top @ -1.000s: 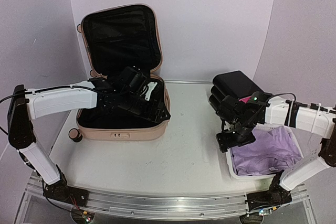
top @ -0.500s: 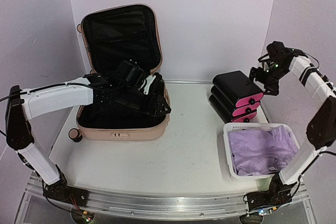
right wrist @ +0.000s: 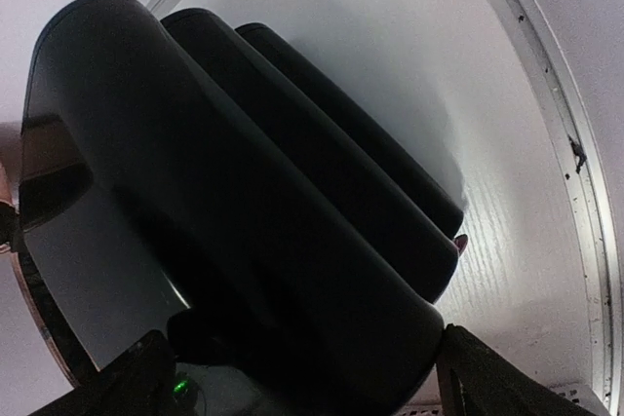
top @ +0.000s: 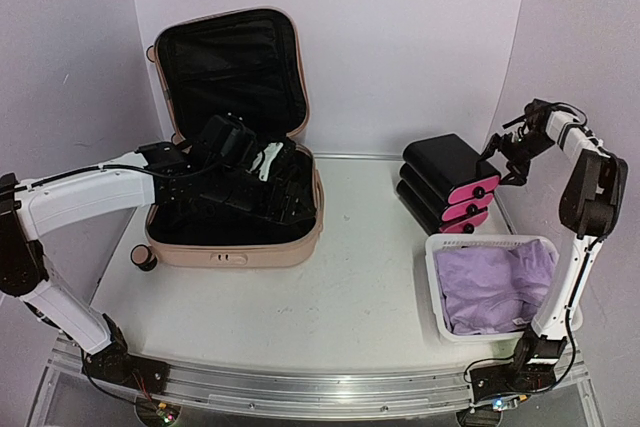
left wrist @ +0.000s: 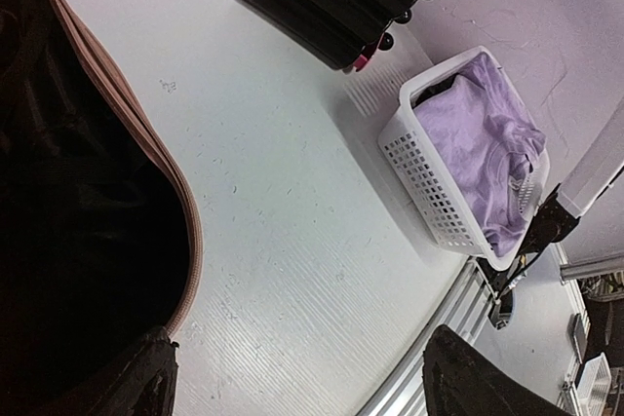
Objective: Open, take out, and arrange the luggage
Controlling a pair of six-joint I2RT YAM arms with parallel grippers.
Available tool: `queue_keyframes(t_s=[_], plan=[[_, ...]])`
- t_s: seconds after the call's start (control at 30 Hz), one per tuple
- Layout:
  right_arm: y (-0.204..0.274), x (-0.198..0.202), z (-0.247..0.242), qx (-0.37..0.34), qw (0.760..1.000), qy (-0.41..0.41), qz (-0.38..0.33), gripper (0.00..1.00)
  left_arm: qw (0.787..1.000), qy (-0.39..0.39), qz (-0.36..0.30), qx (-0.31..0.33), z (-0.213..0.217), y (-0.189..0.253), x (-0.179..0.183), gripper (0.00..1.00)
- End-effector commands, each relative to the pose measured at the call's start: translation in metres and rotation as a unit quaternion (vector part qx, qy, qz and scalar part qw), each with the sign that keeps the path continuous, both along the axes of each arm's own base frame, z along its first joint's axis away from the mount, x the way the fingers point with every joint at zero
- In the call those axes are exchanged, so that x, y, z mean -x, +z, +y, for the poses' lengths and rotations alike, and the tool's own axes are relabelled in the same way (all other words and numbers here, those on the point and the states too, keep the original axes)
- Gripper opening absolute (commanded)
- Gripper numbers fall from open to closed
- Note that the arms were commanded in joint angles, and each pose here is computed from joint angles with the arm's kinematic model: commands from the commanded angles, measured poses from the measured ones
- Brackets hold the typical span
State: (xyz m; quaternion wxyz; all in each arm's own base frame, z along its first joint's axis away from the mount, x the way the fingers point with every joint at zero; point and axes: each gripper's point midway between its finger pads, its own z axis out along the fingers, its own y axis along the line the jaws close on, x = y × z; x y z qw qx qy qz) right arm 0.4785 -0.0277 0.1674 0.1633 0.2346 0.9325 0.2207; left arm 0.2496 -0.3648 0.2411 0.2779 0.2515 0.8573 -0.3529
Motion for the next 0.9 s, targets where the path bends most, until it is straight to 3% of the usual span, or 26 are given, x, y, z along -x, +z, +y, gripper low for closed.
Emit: queue_keyframes(t_s=[0.0, 0.2, 0.47, 0.67, 0.87], plan=[[0.027, -0.009, 0.039, -0.094, 0.992, 0.069, -0.053, 0.87, 1.000, -0.002, -0.022, 0.021, 0.003, 0.019, 0.000, 0.88], [0.030, 0.009, 0.092, -0.171, 0.980, 0.080, -0.058, 0.86, 1.000, 0.002, -0.023, 0.012, -0.002, 0.012, -0.007, 0.88], [0.031, 0.055, 0.176, -0.202, 0.971, 0.119, -0.047, 0.88, 1.000, -0.001, -0.022, 0.011, -0.012, 0.013, -0.017, 0.88], [0.053, 0.072, 0.148, -0.129, 0.981, 0.116, -0.085, 0.98, 1.000, -0.005, -0.015, 0.020, -0.018, 0.018, -0.018, 0.88], [0.053, 0.041, 0.084, -0.128, 0.987, 0.043, -0.092, 0.98, 1.000, -0.008, 0.000, 0.024, -0.021, 0.014, -0.016, 0.88]])
